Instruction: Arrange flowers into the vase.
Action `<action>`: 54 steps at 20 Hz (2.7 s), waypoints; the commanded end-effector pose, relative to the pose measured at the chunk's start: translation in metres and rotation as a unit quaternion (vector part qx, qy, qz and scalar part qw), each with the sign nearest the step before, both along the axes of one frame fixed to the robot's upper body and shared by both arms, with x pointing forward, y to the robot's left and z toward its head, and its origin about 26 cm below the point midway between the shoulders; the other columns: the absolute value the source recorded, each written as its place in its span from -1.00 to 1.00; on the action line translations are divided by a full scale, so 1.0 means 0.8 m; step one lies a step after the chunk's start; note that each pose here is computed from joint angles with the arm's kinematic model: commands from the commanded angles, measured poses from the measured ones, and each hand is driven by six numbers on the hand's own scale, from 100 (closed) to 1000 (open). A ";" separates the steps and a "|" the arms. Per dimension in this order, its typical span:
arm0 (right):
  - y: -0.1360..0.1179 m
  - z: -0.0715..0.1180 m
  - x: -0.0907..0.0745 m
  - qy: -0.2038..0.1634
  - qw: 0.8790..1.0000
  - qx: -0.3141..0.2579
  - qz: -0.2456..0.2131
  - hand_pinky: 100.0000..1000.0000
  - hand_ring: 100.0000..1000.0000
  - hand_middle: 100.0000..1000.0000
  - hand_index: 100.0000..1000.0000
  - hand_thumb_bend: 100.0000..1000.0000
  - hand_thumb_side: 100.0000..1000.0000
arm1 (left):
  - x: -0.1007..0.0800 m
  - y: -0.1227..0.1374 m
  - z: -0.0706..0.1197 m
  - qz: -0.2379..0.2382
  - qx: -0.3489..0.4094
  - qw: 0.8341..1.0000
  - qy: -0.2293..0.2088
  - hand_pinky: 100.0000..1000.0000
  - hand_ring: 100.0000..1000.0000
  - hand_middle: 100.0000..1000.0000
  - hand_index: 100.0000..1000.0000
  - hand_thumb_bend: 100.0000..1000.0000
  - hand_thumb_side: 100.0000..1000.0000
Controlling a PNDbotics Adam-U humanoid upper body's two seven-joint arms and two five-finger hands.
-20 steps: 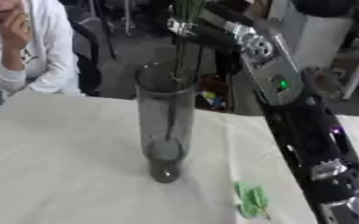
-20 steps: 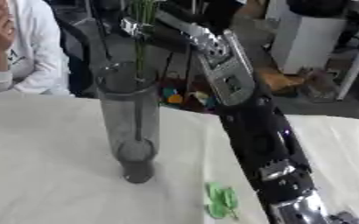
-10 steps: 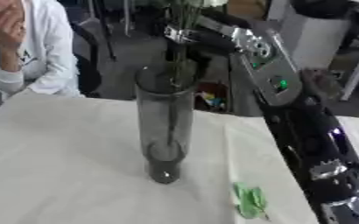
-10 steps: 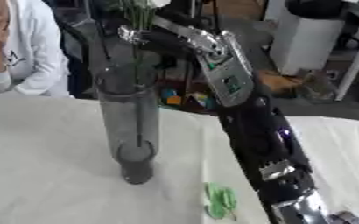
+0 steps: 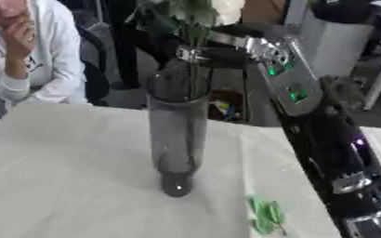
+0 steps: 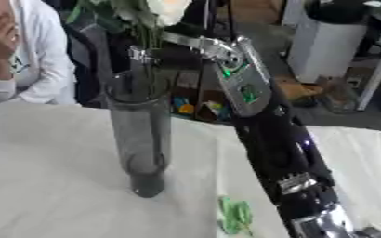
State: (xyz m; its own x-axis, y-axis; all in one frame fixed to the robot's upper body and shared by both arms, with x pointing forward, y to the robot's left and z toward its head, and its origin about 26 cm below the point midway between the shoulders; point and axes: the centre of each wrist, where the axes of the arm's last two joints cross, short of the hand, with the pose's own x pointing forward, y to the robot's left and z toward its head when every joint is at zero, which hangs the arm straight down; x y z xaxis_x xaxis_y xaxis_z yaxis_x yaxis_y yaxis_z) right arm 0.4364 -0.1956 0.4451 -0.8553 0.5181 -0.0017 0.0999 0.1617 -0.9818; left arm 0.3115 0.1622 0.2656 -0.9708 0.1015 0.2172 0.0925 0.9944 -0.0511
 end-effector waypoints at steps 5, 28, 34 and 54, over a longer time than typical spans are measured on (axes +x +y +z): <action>-0.006 0.012 -0.007 -0.013 1.000 -0.021 -0.001 0.52 0.93 0.72 0.95 -1.00 1.00 | -0.004 0.002 0.008 -0.002 0.003 1.000 -0.015 0.54 0.70 0.72 0.90 -1.00 1.00; 0.006 -0.015 0.020 0.067 0.995 -0.076 0.008 0.80 1.00 0.96 1.00 -0.65 1.00 | -0.004 0.003 0.006 -0.003 0.006 1.000 -0.010 0.54 0.70 0.71 0.90 -1.00 1.00; 0.008 -0.018 0.024 0.062 0.994 -0.092 0.005 0.84 1.00 0.99 1.00 -0.48 1.00 | -0.004 0.003 0.005 -0.003 0.007 1.000 -0.008 0.54 0.70 0.70 0.90 -1.00 1.00; 0.007 -0.013 0.029 0.060 0.993 -0.102 0.010 0.89 1.00 1.00 1.00 -0.64 0.36 | -0.004 0.004 0.005 -0.003 0.011 1.000 -0.007 0.53 0.70 0.69 0.90 -1.00 1.00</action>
State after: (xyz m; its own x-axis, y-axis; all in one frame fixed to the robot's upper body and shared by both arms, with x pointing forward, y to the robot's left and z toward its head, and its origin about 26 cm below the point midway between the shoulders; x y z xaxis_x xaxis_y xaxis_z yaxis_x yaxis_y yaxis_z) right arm 0.4665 -0.1878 0.4154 -0.8234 0.5558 0.1148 -0.0809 0.0853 -0.9931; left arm 0.3115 0.1629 0.2639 -0.9677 0.1056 0.2290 0.0984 0.9942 -0.0428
